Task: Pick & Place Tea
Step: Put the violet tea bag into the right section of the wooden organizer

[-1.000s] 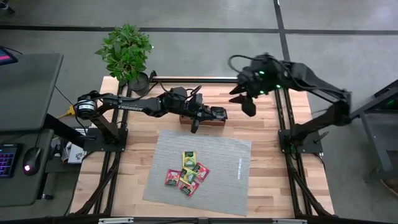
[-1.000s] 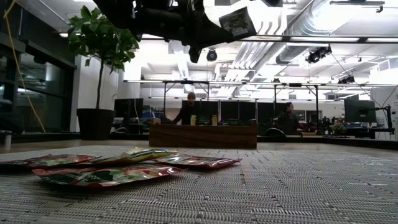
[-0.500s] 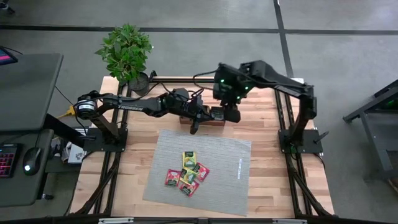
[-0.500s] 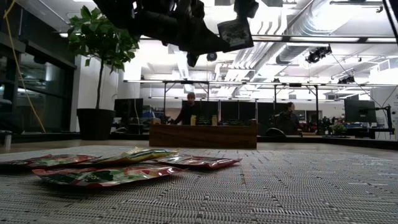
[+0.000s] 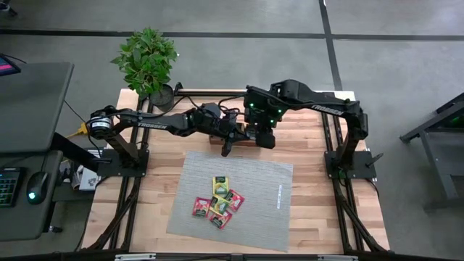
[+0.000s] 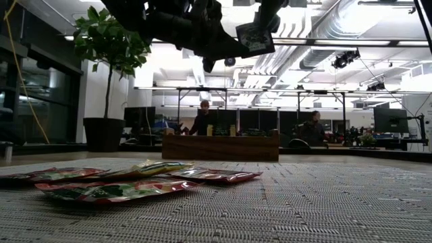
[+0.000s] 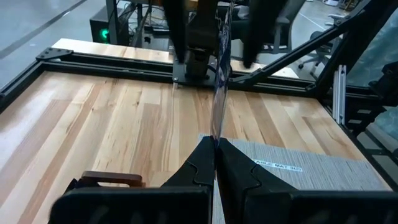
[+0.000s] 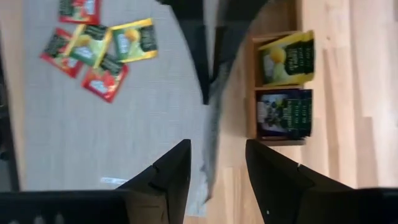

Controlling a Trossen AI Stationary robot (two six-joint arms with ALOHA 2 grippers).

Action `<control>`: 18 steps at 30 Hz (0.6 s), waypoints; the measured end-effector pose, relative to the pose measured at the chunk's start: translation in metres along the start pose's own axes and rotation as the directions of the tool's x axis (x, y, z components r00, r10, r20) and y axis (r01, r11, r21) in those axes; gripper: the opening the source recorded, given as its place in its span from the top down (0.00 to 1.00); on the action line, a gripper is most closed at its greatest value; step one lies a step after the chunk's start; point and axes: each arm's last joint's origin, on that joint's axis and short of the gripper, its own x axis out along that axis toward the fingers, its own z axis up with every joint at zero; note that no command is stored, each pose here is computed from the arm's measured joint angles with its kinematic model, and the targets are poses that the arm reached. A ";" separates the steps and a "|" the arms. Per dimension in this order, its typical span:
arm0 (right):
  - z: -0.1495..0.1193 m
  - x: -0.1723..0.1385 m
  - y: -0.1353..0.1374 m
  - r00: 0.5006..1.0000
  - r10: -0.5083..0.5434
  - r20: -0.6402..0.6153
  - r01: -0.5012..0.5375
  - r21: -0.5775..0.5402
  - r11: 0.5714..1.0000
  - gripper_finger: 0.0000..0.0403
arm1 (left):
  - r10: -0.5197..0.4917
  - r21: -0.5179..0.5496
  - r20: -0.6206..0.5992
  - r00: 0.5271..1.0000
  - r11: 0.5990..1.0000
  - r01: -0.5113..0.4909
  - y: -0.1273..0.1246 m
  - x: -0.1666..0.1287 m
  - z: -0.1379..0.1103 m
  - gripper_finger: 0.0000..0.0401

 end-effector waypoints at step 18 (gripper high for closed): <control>0.005 0.000 -0.003 0.996 -0.066 0.055 0.067 -0.018 0.998 0.99 | 0.002 0.000 -0.052 0.999 1.000 -0.002 0.000 0.000 -0.005 1.00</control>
